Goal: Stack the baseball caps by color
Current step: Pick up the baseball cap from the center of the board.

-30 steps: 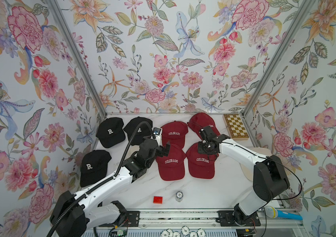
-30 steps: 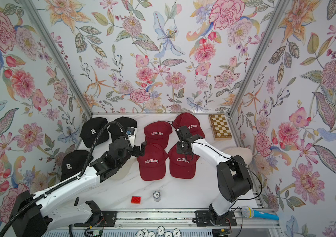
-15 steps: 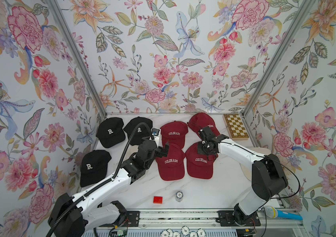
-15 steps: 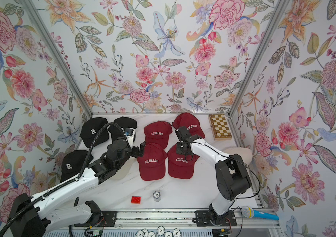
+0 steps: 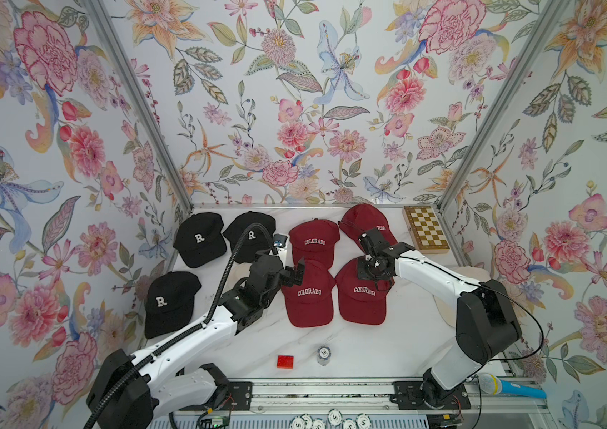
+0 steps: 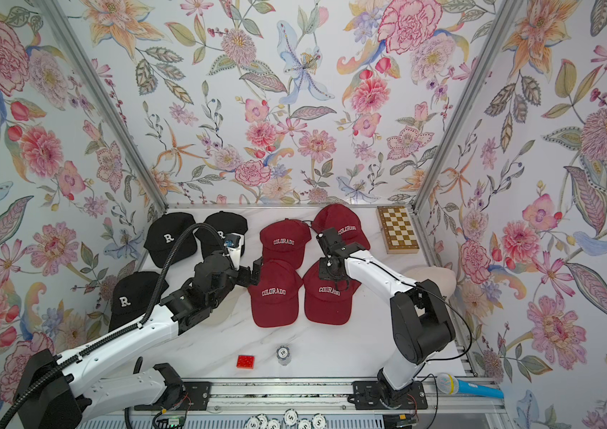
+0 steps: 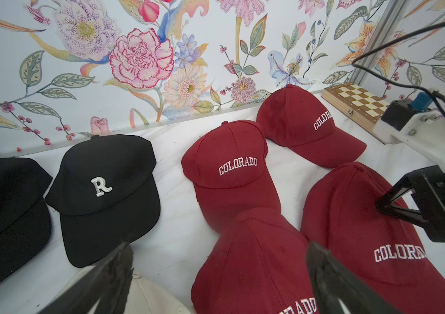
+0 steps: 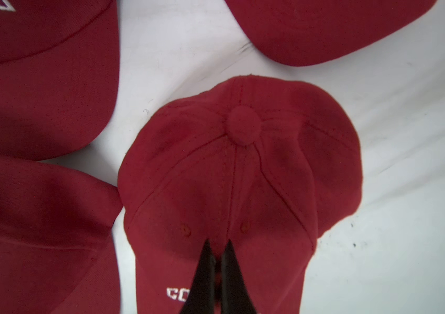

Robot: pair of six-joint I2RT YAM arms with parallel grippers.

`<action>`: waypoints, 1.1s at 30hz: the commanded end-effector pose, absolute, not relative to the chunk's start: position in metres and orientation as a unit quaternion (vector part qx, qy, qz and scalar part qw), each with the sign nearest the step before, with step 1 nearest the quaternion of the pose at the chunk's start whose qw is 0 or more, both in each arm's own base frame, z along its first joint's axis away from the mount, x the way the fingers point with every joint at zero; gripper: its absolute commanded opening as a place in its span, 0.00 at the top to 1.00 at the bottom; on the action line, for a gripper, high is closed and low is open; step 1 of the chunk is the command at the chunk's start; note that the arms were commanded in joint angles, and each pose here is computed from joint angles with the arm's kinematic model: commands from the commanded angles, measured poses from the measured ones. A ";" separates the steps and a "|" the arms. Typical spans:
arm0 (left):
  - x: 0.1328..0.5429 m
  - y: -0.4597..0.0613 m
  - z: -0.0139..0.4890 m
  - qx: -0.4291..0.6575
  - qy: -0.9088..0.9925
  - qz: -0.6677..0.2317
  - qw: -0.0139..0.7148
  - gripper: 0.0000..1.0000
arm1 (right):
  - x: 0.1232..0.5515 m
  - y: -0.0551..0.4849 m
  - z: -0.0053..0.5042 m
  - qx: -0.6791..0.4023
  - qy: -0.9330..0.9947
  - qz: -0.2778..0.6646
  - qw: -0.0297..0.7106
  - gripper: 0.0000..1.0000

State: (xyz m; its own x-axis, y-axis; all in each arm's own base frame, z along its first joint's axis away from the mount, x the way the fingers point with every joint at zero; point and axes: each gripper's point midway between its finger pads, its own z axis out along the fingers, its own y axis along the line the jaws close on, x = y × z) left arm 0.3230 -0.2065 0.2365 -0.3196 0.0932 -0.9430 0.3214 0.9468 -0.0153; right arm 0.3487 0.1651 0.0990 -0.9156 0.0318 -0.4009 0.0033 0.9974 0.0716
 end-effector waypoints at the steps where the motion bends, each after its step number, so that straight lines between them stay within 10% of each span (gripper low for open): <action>1: 0.321 -0.206 0.239 0.117 0.802 -0.104 0.577 0.00 | 0.352 0.168 0.126 -0.007 0.973 0.037 0.226 1.00; 33: 0.314 -0.194 0.253 0.126 0.787 -0.088 0.598 0.00 | 0.435 0.215 0.212 -0.014 0.948 0.078 0.308 1.00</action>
State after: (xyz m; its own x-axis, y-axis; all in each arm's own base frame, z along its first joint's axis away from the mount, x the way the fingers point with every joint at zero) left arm 0.3176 -0.1974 0.2538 -0.2677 0.0787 -0.9603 0.3105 0.9505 -0.0086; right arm 0.4315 0.2079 0.2039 -0.8134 0.0336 -0.5807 -0.0574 0.9888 0.1376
